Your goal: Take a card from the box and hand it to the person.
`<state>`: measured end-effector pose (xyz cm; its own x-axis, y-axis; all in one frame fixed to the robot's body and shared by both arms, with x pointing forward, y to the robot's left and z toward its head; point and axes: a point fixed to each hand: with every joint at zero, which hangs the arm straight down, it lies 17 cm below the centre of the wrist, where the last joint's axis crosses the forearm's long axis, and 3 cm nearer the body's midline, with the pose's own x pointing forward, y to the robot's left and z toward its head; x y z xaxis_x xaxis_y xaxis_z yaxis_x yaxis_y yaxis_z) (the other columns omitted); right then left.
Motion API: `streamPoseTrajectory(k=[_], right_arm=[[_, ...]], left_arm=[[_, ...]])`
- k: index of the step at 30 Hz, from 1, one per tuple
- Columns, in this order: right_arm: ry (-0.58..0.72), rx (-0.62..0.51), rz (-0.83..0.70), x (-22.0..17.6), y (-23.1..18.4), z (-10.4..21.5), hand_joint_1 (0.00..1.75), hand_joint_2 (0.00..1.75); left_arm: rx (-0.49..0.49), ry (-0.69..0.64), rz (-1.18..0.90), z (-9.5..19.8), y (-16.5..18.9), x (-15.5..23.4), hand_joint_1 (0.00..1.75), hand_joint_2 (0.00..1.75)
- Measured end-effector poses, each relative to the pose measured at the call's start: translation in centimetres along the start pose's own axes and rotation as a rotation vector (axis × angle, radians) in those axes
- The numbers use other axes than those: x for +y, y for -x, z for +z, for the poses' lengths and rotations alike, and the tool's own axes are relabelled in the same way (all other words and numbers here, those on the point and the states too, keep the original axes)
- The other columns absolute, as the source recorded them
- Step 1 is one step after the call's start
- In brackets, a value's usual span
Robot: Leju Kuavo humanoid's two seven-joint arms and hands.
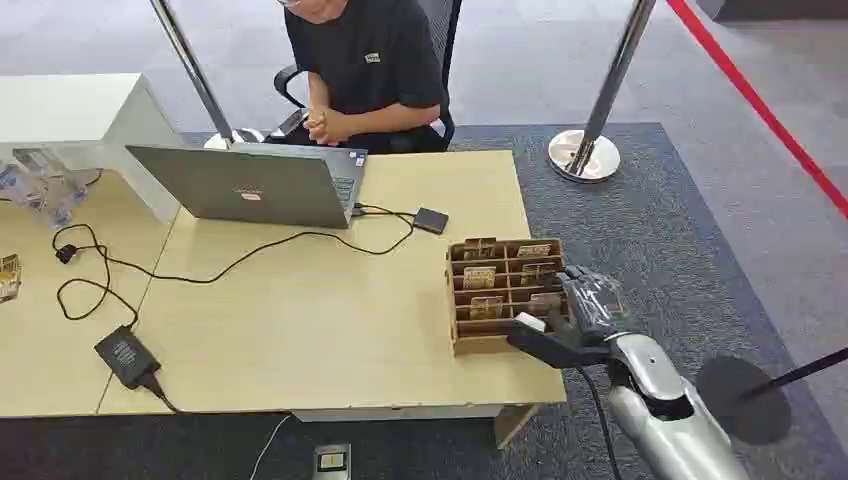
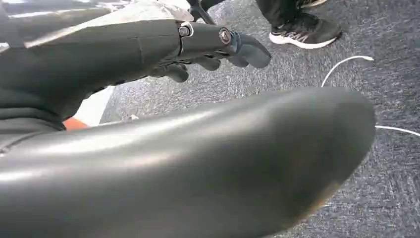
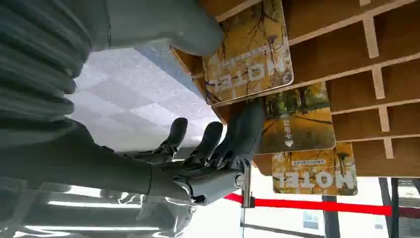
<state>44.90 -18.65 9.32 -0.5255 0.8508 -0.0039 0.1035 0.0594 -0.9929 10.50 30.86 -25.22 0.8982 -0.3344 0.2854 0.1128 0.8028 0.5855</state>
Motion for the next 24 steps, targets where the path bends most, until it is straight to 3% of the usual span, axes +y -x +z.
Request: streamPoseTrajectory(k=[24], right_arm=[[0.004, -0.006, 0.001, -0.37, 0.17, -0.29, 1.71, 1.75]], left_arm=[[0.0, 0.0, 0.001, 0.0, -0.01, 0.0, 0.0, 0.0]])
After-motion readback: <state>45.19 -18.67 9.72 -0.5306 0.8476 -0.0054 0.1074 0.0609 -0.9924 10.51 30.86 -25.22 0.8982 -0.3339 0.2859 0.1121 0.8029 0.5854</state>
